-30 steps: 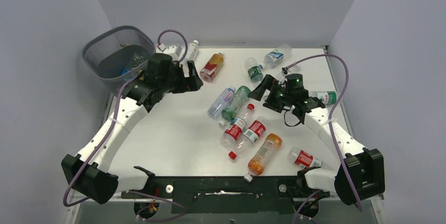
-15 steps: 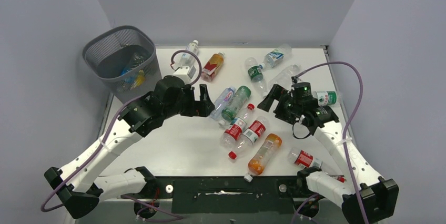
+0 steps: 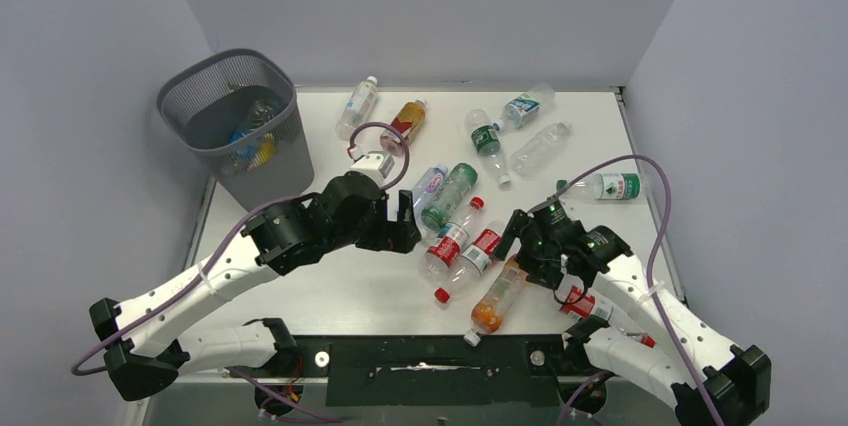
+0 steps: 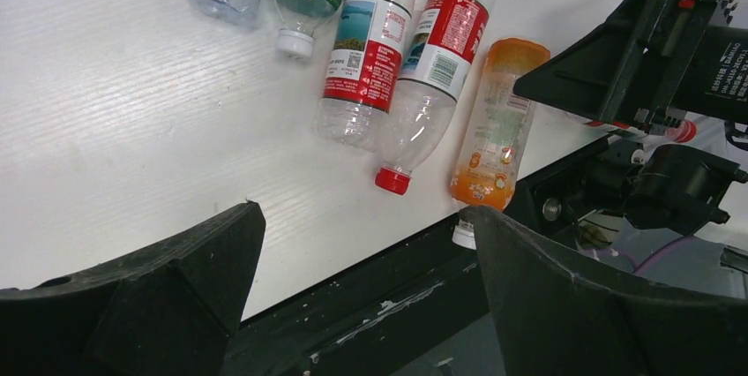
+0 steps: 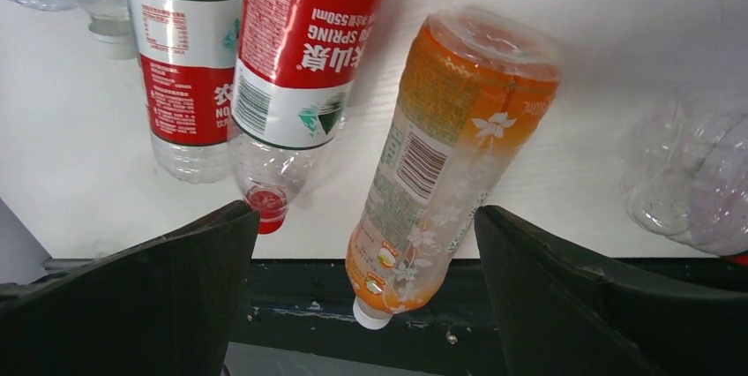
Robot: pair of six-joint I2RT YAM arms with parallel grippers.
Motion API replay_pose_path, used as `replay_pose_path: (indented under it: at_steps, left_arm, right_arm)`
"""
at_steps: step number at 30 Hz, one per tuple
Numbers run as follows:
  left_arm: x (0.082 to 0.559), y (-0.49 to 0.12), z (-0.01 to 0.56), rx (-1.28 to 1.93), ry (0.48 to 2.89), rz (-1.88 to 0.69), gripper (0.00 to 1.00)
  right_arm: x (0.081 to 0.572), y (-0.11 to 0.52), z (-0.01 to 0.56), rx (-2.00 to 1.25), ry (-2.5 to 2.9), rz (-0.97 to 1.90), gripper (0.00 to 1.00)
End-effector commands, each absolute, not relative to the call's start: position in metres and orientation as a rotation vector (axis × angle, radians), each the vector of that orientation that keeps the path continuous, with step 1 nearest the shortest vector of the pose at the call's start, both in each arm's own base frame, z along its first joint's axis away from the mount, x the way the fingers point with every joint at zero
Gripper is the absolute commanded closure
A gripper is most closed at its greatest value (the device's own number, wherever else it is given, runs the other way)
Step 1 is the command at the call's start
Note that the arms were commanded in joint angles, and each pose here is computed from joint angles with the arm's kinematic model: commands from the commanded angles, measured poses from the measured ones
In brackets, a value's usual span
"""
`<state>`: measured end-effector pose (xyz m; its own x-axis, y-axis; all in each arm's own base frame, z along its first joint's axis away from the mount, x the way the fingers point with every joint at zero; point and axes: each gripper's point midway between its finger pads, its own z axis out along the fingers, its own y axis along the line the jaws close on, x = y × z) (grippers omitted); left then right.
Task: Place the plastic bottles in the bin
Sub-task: Pick up the plastic bottle at the center of the board.
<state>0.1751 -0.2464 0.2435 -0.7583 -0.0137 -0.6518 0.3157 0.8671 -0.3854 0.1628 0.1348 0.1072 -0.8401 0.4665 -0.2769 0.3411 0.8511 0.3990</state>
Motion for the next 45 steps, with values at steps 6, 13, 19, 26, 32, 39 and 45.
replay_pose_path:
  at_steps: [6, 13, 19, 26, 32, 39, 45]
  left_arm:
    - [0.178, -0.271, 0.250, 0.227, 2.331, -0.671, 0.09]
    - [0.180, -0.273, 0.255, 0.258, 2.304, -0.670, 0.09]
    - [0.175, -0.272, 0.251, 0.284, 2.313, -0.685, 0.09]
    - [0.166, -0.271, 0.245, 0.301, 2.326, -0.729, 0.09]
    - [0.161, -0.274, 0.236, 0.336, 2.344, -0.751, 0.09]
    - [0.155, -0.281, 0.237, 0.382, 2.360, -0.793, 0.09]
    - [0.148, -0.299, 0.247, 0.431, 2.351, -0.903, 0.09]
  right_arm:
    - [0.151, 0.129, 0.098, 0.748, 2.712, 0.328, 0.00]
    - [0.145, 0.129, 0.072, 0.845, 2.776, 0.244, 0.02]
    - [0.152, 0.139, 0.053, 0.881, 2.811, 0.221, 0.02]
    - [0.157, 0.142, 0.034, 0.924, 2.825, 0.179, 0.04]
    - [0.162, 0.143, 0.031, 0.966, 2.786, 0.192, 0.24]
    - [0.169, 0.147, 0.040, 0.954, 2.735, 0.247, 0.52]
    - [0.172, 0.151, 0.067, 0.854, 2.692, 0.296, 0.56]
